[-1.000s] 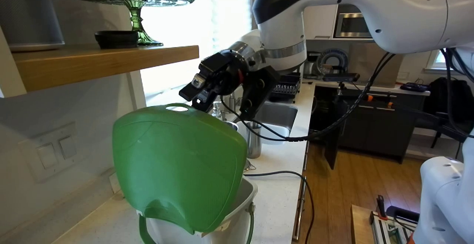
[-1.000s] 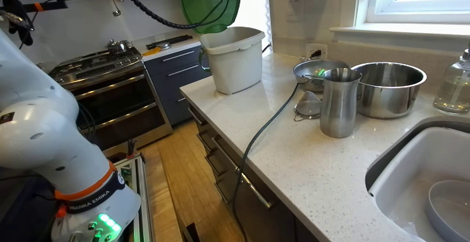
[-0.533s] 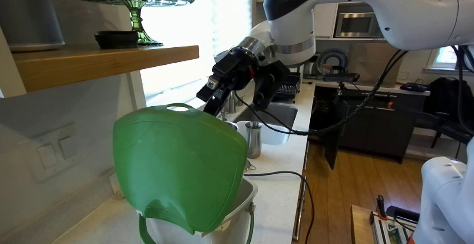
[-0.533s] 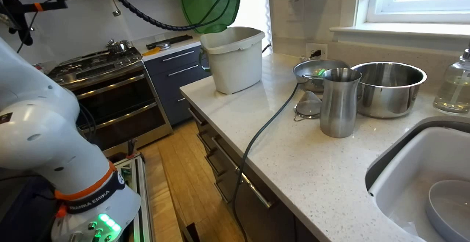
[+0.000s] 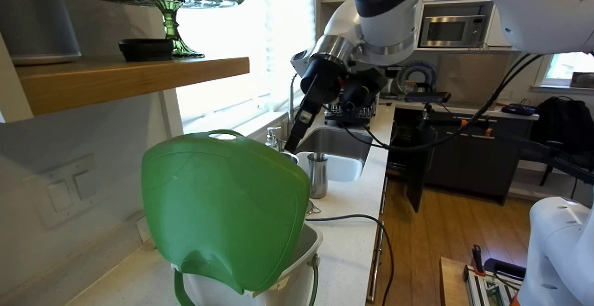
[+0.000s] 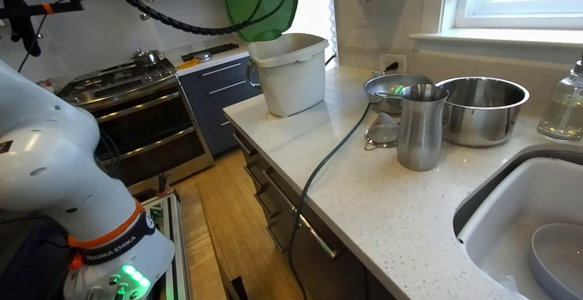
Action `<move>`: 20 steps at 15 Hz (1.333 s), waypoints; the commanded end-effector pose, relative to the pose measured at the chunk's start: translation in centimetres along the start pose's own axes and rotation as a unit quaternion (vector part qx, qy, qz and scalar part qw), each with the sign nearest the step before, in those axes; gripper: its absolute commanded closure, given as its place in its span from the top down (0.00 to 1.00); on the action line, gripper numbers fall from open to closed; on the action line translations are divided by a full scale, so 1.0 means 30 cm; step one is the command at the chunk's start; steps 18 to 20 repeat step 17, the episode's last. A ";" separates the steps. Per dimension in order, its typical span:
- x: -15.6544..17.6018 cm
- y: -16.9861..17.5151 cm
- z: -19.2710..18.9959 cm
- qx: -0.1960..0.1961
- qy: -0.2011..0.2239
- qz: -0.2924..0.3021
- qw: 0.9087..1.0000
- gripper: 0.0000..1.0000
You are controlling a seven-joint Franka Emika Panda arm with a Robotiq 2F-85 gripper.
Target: Open the green lid of the bin fully
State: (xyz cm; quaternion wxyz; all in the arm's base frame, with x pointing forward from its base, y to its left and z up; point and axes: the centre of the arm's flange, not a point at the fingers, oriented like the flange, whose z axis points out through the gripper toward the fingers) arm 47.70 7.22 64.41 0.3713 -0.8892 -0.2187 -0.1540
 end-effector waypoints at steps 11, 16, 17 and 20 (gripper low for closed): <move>-0.114 -0.149 -0.350 -0.072 0.046 0.071 0.994 1.00; -0.096 -0.143 -0.346 -0.064 0.053 0.060 0.995 1.00; -0.096 -0.143 -0.346 -0.064 0.053 0.061 0.995 1.00; -0.096 -0.143 -0.346 -0.064 0.053 0.061 0.995 1.00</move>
